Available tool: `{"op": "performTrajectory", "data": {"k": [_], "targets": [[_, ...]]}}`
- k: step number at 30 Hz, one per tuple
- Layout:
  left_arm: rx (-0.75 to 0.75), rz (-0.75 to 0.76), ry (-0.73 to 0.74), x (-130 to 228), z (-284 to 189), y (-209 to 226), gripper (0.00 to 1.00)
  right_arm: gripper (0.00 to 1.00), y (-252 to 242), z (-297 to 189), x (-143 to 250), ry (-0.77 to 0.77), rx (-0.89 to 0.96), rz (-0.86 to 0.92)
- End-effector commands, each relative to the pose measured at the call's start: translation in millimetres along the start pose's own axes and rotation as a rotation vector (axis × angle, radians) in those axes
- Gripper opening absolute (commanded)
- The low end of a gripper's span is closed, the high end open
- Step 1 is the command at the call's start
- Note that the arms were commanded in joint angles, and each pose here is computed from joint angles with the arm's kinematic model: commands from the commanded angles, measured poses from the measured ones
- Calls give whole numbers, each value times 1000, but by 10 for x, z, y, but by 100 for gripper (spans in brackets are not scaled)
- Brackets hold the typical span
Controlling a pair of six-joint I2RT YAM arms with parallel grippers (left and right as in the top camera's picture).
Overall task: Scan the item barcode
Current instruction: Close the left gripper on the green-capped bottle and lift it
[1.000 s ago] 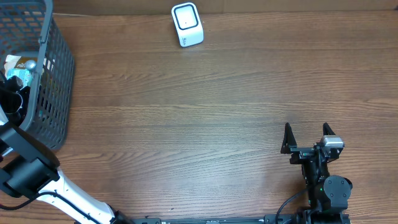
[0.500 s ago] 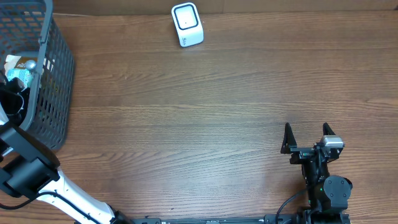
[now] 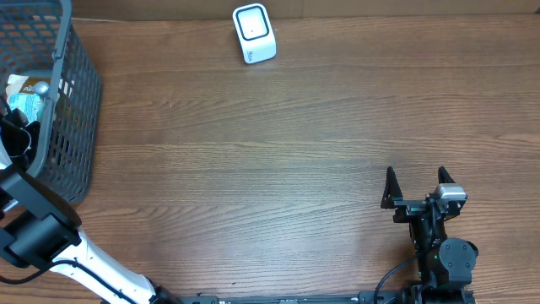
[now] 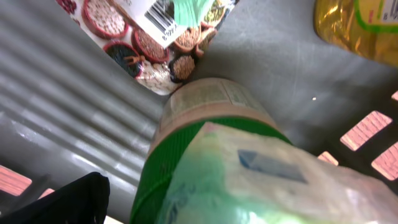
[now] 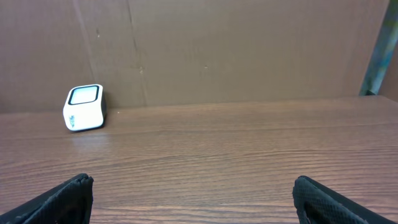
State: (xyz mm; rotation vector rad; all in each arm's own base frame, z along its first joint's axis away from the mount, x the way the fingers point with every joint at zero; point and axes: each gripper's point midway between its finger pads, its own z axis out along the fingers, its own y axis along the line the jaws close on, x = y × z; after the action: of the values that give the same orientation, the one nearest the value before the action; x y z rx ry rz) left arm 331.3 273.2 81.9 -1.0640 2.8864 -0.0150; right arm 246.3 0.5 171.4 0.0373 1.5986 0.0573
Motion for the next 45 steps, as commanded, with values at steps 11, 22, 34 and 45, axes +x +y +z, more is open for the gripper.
{"op": "performTrajectory", "data": {"k": [11,22,34,45], "targets": [[20,57,-5,-31,61,-27,89,100,-27,2,17,-5,13,4],[21,67,-14,-52,62,-68,90,100,-27,2,17,-5,13,4],[98,193,-53,-127,53,-251,90,100,-27,2,17,-5,13,4],[97,229,-38,-81,113,-246,92,100,-27,2,17,-5,13,4]]}}
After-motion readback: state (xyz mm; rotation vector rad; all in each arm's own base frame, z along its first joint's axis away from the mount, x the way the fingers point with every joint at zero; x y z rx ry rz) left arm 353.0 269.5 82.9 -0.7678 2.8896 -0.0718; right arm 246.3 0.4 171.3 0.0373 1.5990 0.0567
